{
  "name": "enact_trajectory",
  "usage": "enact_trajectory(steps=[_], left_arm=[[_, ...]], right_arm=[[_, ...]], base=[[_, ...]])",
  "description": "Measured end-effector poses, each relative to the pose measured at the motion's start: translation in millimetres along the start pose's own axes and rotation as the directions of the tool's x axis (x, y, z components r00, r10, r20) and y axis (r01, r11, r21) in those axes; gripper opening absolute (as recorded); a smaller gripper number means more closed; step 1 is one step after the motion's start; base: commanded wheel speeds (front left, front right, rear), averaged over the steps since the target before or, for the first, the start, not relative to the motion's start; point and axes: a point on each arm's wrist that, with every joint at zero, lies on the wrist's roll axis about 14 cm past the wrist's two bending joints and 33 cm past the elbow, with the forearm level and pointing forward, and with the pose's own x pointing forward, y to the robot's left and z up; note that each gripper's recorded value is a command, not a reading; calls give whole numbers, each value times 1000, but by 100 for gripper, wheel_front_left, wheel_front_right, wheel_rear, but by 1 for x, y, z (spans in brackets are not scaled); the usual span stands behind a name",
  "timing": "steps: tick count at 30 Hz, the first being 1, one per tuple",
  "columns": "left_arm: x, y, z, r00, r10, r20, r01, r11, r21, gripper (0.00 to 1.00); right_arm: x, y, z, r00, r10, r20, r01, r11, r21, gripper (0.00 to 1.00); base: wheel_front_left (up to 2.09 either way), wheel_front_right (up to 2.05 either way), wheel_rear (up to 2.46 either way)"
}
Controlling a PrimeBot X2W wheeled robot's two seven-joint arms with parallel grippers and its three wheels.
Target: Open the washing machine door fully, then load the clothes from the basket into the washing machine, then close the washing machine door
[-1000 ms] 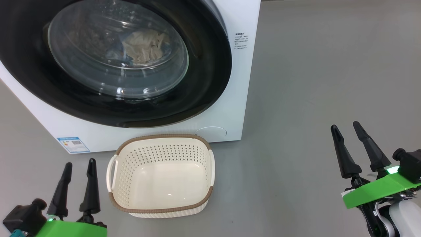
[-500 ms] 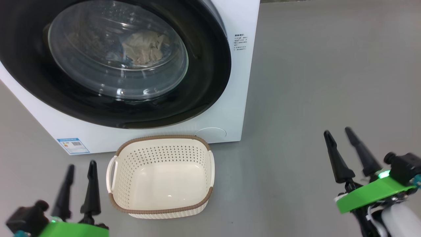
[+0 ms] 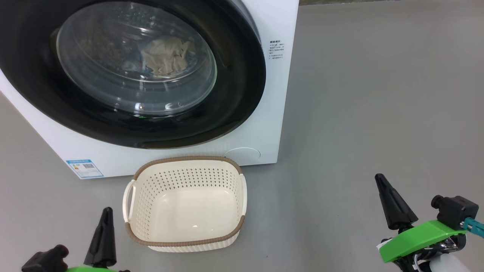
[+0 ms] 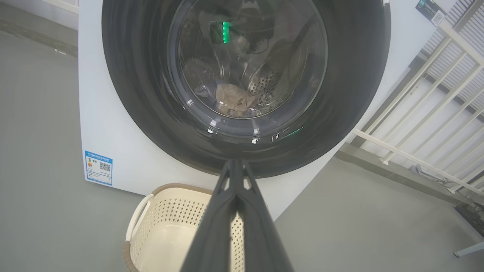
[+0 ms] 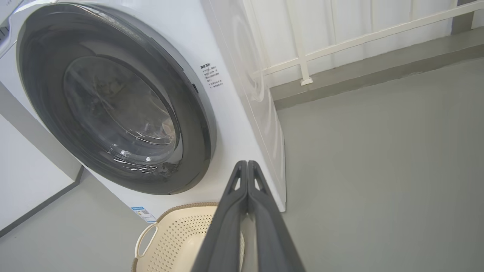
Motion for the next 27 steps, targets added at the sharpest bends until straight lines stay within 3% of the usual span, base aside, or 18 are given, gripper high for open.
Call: enact_trajectory(steps=[27], left_arm=[[-1, 7, 1, 998, 57, -18, -60, 969, -241, 0]], right_arm=[[1, -11, 7, 997, -80, 12, 74, 966, 247, 0]], base=[[0, 0, 0]])
